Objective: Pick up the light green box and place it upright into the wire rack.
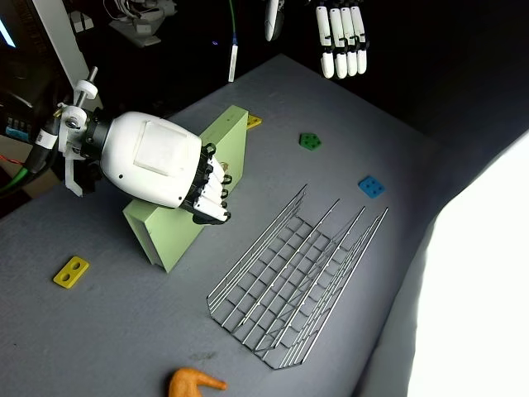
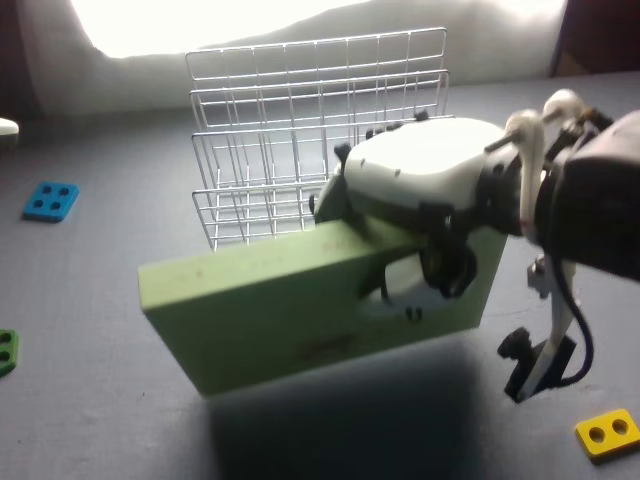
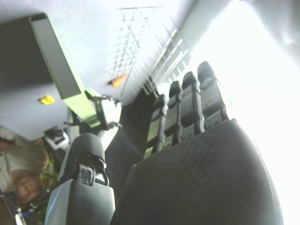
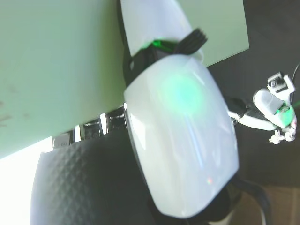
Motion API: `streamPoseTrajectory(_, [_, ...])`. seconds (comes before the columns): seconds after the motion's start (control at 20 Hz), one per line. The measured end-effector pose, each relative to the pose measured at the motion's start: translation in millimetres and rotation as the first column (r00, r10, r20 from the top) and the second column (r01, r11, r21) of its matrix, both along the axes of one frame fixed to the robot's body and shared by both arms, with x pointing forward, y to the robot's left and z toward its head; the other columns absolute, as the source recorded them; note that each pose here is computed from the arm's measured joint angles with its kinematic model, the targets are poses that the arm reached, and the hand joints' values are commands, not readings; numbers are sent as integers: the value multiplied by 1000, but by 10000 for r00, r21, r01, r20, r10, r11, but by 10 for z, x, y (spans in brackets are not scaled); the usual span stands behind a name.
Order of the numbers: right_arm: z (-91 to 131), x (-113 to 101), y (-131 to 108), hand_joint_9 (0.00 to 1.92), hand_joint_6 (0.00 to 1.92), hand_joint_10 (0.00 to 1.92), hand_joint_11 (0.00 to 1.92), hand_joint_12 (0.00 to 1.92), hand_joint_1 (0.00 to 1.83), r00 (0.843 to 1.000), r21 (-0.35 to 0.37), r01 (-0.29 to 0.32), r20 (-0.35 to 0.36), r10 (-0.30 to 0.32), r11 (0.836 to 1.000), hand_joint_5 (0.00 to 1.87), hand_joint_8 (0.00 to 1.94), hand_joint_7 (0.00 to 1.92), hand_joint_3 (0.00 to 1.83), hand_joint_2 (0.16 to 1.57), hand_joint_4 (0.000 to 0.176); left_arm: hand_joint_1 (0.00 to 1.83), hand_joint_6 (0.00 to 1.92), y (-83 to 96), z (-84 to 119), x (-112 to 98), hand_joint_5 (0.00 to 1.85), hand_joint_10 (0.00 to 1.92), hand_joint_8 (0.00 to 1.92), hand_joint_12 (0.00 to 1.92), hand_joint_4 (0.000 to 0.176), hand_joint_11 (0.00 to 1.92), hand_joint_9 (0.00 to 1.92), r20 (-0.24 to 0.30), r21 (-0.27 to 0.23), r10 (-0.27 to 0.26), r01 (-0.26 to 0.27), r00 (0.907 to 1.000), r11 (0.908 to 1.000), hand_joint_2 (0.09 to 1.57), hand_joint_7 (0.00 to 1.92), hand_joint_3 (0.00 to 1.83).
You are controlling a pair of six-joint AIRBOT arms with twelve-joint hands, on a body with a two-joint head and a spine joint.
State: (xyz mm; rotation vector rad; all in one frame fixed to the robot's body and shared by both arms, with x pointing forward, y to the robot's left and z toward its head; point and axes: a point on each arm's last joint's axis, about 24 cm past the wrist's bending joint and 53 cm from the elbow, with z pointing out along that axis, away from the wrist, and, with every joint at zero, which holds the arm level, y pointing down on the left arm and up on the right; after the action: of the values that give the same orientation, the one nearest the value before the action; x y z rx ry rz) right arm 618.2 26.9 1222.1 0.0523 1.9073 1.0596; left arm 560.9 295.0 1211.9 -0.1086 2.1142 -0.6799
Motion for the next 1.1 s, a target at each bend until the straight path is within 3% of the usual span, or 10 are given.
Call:
streamPoseTrajectory(0.35, [623, 79, -108, 636, 1044, 1276, 346, 1753, 1196, 9957, 899, 217, 882, -297, 9957, 892, 1351, 838, 0, 1181, 0, 148, 5, 9, -2, 2, 46, 1, 2, 124, 28, 0, 41, -7, -7, 21, -21, 10000, 10000, 1282, 81, 0])
streamPoseTrajectory(0.5, [850, 107, -140, 650, 1052, 1265, 375, 1728, 1197, 9890, 959, 220, 1436, -357, 9951, 892, 1322, 851, 1, 1176, 0, 143, 2, 9, -2, 2, 45, 0, 1, 102, 29, 0, 40, -7, -7, 21, -21, 10000, 10000, 1287, 84, 2])
streamPoseTrajectory(0.6, [955, 149, -160, 636, 1102, 1268, 357, 1736, 1188, 9860, 1084, 178, 1627, -354, 9939, 859, 1351, 831, 4, 1189, 0, 118, 1, 8, -2, 2, 34, 2, 1, 82, 29, 0, 45, -6, -6, 17, -17, 10000, 10000, 1294, 84, 5])
streamPoseTrajectory(0.75, [1002, 286, -171, 708, 990, 1212, 406, 1719, 1204, 9862, 1279, 240, 1592, -445, 9915, 942, 1280, 864, 0, 1160, 0, 128, 9, 9, -2, 2, 89, 2, 1, 152, 24, 0, 71, -9, -10, 22, -22, 10000, 10000, 1284, 123, 0])
streamPoseTrajectory(0.8, [1050, 350, -176, 741, 1040, 1372, 429, 1701, 1326, 9859, 1420, 285, 1592, -512, 9895, 904, 1216, 878, 0, 1164, 0, 152, 5, 8, -2, 2, 88, 0, 0, 121, 23, 0, 50, -8, -11, 19, -19, 10000, 10000, 1284, 111, 0])
streamPoseTrajectory(0.85, [1105, 399, -180, 734, 1054, 1222, 428, 1669, 1225, 9852, 1552, 324, 1616, -578, 9873, 909, 1217, 888, 0, 1160, 0, 152, 0, 10, -4, 2, 62, 2, 0, 105, 27, 0, 53, -12, -7, 23, -23, 10000, 10000, 1289, 96, 1])
streamPoseTrajectory(0.95, [1174, 484, -193, 723, 1107, 1172, 370, 1708, 1193, 9833, 1693, 420, 1678, -708, 9847, 884, 1242, 869, 3, 1171, 13, 140, 0, 20, -5, 5, 55, 10, 5, 107, 29, 0, 75, -15, -15, 45, -45, 10000, 10000, 1290, 108, 2])
streamPoseTrajectory(1.0, [1178, 508, -190, 716, 1118, 1185, 394, 1719, 1188, 9838, 1746, 435, 1637, -726, 9837, 877, 1269, 852, 2, 1178, 14, 128, 3, 34, -9, 10, 63, 8, 5, 122, 28, 0, 76, -31, -28, 76, -76, 10000, 10000, 1289, 116, 1])
streamPoseTrajectory(1.05, [1175, 525, -186, 715, 1069, 1427, 435, 1752, 1310, 9847, 1794, 456, 1573, -744, 9827, 880, 1258, 858, 1, 1181, 0, 122, 4, 48, -13, 13, 73, 6, 4, 157, 23, 0, 77, -42, -39, 106, -107, 9999, 9999, 1289, 123, 1])
streamPoseTrajectory(1.1, [1175, 541, -183, 719, 1084, 1482, 453, 1745, 1332, 9853, 1830, 460, 1539, -748, 9820, 872, 1228, 862, 0, 1182, 0, 119, 4, 48, -12, 13, 76, 4, 3, 179, 22, 0, 78, -37, -37, 106, -106, 9999, 9999, 1290, 128, 1])
